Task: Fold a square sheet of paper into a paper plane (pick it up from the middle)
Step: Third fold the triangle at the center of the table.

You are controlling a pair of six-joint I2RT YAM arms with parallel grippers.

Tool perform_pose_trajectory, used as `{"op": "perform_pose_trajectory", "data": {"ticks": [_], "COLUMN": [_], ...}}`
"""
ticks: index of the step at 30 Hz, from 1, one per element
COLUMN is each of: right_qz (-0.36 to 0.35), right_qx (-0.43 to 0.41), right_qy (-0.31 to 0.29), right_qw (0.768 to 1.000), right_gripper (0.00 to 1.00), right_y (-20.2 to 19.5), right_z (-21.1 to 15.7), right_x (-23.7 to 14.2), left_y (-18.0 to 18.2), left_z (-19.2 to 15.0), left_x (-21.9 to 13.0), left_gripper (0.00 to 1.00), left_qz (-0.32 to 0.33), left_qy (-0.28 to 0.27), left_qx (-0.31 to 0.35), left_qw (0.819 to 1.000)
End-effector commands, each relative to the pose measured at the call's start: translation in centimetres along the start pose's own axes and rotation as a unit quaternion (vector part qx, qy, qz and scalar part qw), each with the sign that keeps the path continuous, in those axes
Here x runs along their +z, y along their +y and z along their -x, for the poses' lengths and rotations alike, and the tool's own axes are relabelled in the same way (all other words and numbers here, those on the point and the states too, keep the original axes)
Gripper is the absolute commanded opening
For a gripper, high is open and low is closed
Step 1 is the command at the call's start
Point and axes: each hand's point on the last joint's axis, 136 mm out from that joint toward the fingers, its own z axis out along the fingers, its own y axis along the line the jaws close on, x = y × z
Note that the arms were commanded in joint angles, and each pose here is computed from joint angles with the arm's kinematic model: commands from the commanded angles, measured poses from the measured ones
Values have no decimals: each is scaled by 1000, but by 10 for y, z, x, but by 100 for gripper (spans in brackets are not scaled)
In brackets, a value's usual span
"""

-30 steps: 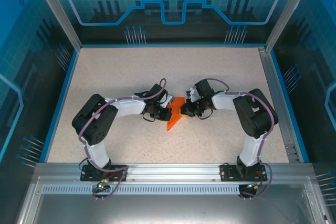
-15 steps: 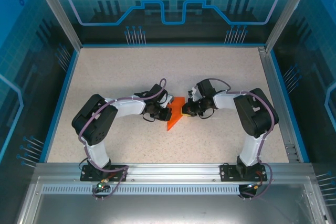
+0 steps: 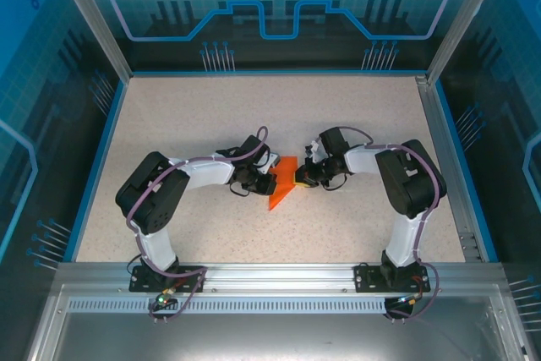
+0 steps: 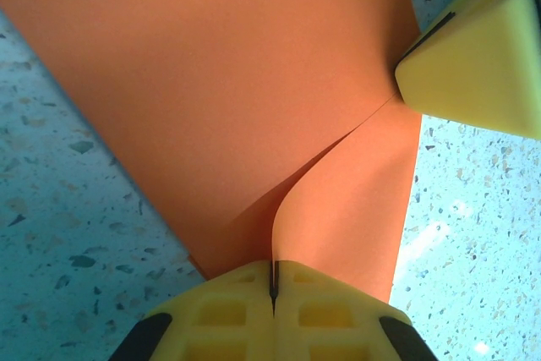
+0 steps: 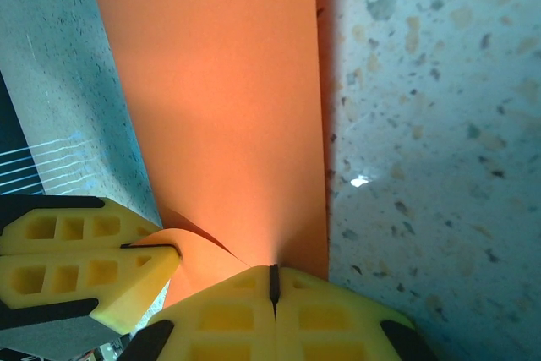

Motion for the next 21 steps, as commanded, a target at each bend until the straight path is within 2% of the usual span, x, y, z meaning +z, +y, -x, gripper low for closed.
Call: {"op": "perform_pose_trajectory", "data": {"ticks": [1, 5, 9, 15, 21], "right_qz": [-26, -12, 4, -14, -52], "right_qx": [-5, -18, -29, -11, 1], "right_qy": [1, -10, 3, 14, 25], "right_qw": [1000, 1000, 1000, 1000, 998], "right_gripper": [0, 0, 0, 0, 0], "right_y": [1, 22, 36, 20, -3], "right_z": [-8, -10, -19, -25, -30], "right_x": [-6, -12, 0, 23, 30], "left_y": [21, 21, 21, 21, 21], "left_z": [-22, -22, -22, -21, -21], "left_x": [4, 4, 4, 3, 1], "left_gripper": [5, 5, 5, 5, 6], "left_qz": [41, 42, 41, 41, 43], "left_qy": [32, 33, 32, 30, 29], "left_qx": [0, -1, -1, 1, 2], "left_qw": [999, 999, 999, 999, 999]}}
